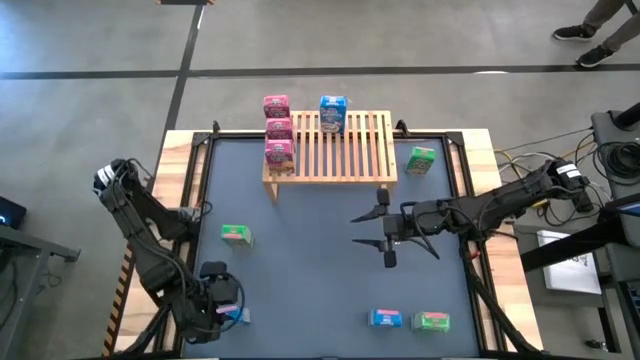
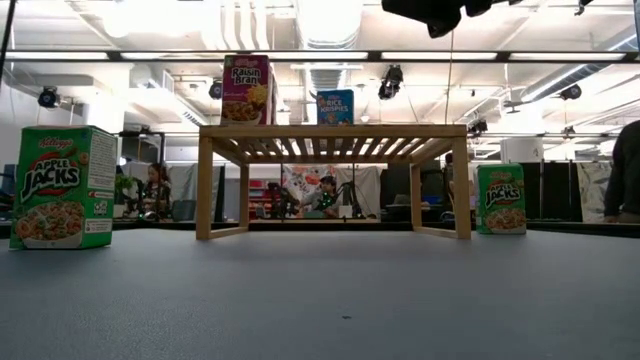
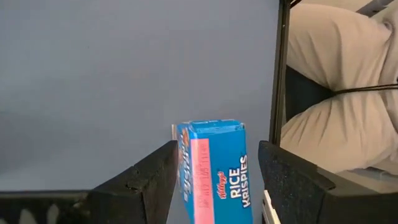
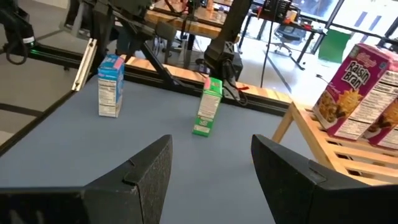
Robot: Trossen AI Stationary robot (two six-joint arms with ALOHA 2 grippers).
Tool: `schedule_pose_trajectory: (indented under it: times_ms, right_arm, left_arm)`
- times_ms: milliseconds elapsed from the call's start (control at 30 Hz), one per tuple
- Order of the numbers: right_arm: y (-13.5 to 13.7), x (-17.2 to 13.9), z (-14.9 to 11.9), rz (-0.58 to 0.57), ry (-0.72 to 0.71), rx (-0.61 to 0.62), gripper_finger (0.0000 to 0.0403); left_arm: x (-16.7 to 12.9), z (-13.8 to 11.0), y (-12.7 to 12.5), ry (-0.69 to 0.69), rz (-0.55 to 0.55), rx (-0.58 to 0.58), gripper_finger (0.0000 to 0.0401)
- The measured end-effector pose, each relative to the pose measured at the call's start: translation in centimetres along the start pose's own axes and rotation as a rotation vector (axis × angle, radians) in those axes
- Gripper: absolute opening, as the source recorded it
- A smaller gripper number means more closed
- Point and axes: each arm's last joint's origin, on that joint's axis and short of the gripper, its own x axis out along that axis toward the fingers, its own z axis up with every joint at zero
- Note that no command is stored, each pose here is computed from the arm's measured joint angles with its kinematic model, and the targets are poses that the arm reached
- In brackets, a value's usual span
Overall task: Stack cereal on shelf
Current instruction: Put the left blue cereal box on the shelf aligned with the other blue cereal box
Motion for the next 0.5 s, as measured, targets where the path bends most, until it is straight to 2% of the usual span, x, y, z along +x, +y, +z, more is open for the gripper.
schedule_pose_trajectory:
  times_ms: [267,500]
  right_arm:
    - [0.7,-0.1,0.1,0.025,-0.003,0.013,0.021]
    - [1.4,-0.2,0.2,0.049,-0.007,0.009,0.021]
  left_arm:
    - [0.5,0.1,-1.0,0.032,0.013,-0.025,0.0269]
    - [1.1,0.4,-1.9,0.073,0.096,-0.021,0.033]
